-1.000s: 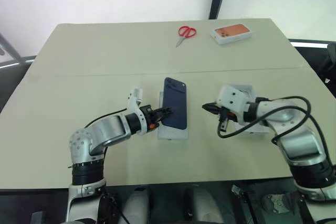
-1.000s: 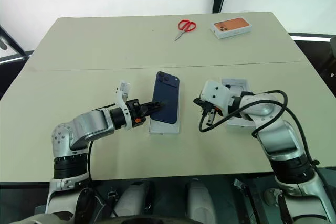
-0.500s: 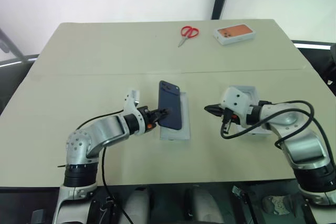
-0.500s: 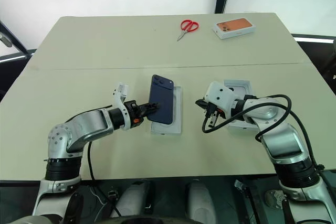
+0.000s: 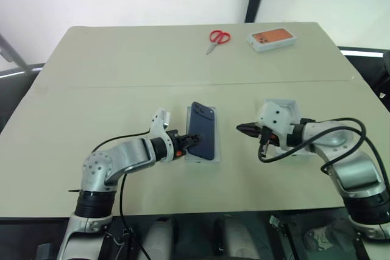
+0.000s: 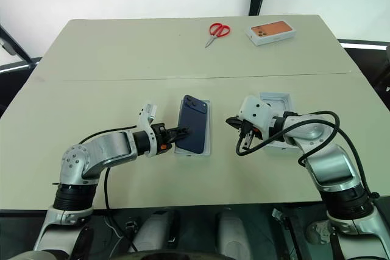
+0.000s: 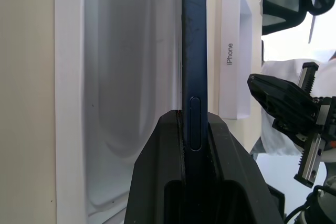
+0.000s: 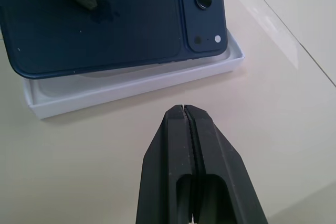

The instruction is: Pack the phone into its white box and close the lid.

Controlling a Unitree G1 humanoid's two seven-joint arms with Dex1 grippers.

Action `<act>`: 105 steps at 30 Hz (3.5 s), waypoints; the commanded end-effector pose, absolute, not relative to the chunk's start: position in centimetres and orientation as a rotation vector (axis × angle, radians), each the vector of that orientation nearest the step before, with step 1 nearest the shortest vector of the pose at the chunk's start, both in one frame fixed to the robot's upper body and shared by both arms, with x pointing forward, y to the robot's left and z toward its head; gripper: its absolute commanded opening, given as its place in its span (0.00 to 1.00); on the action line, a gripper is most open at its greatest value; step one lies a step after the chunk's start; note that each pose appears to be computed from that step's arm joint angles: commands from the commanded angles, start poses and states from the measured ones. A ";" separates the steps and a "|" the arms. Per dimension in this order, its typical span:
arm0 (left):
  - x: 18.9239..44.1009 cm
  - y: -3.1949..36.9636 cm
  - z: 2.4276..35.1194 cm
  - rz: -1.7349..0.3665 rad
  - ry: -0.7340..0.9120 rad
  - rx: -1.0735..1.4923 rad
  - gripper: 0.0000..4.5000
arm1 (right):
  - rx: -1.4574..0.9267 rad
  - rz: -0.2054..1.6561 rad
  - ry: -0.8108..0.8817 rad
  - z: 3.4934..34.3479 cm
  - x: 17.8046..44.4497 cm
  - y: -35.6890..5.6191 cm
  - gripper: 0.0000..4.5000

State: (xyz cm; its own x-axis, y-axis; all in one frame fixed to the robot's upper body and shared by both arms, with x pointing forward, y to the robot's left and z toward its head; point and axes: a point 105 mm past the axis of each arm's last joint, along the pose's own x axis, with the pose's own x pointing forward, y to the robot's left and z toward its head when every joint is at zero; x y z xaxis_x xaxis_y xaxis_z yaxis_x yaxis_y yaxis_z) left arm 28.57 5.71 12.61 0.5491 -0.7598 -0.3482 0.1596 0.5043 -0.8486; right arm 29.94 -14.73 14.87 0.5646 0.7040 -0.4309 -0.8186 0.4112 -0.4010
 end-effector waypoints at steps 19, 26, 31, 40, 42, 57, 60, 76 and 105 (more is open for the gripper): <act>28.7 5.0 14.3 -0.686 0.760 -0.879 0.63 | -0.563 1.028 0.168 15.9 28.7 -13.5 0.00; 28.6 6.0 15.0 -0.687 0.718 -0.843 0.99 | -0.561 1.030 0.163 16.0 28.7 -13.4 0.00; 28.1 7.5 15.6 -0.719 0.671 -0.782 0.99 | -0.562 1.030 0.160 16.0 28.8 -13.3 0.00; 30.2 14.8 16.3 -0.544 0.540 -0.367 0.88 | -0.574 1.031 0.154 16.1 29.2 -13.2 0.00; 30.7 15.4 16.2 -0.525 0.486 -0.250 0.71 | -0.575 1.023 0.151 16.2 29.4 -13.2 0.00; 31.8 10.2 11.4 -0.821 0.382 0.445 0.02 | -0.721 0.870 0.238 13.6 32.2 -12.0 0.00; 32.3 9.0 10.7 -0.838 0.412 0.407 0.02 | -0.742 0.851 0.254 12.9 32.8 -11.0 0.00; 30.5 2.6 10.7 -1.060 0.412 0.261 0.02 | -0.798 0.883 0.291 12.4 31.6 -11.5 0.00; 29.7 -1.6 10.2 -1.242 0.495 0.247 0.02 | -0.846 0.813 0.439 12.0 29.3 -18.0 0.00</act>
State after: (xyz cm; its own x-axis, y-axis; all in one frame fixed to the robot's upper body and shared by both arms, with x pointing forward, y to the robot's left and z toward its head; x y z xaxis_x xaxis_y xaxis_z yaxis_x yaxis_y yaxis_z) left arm 29.89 -0.74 9.31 0.2468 -0.8243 -0.5095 0.9357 0.3395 -0.0961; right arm 29.38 -18.86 10.66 0.6253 0.4070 -0.6659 -0.7740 0.4325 -0.4625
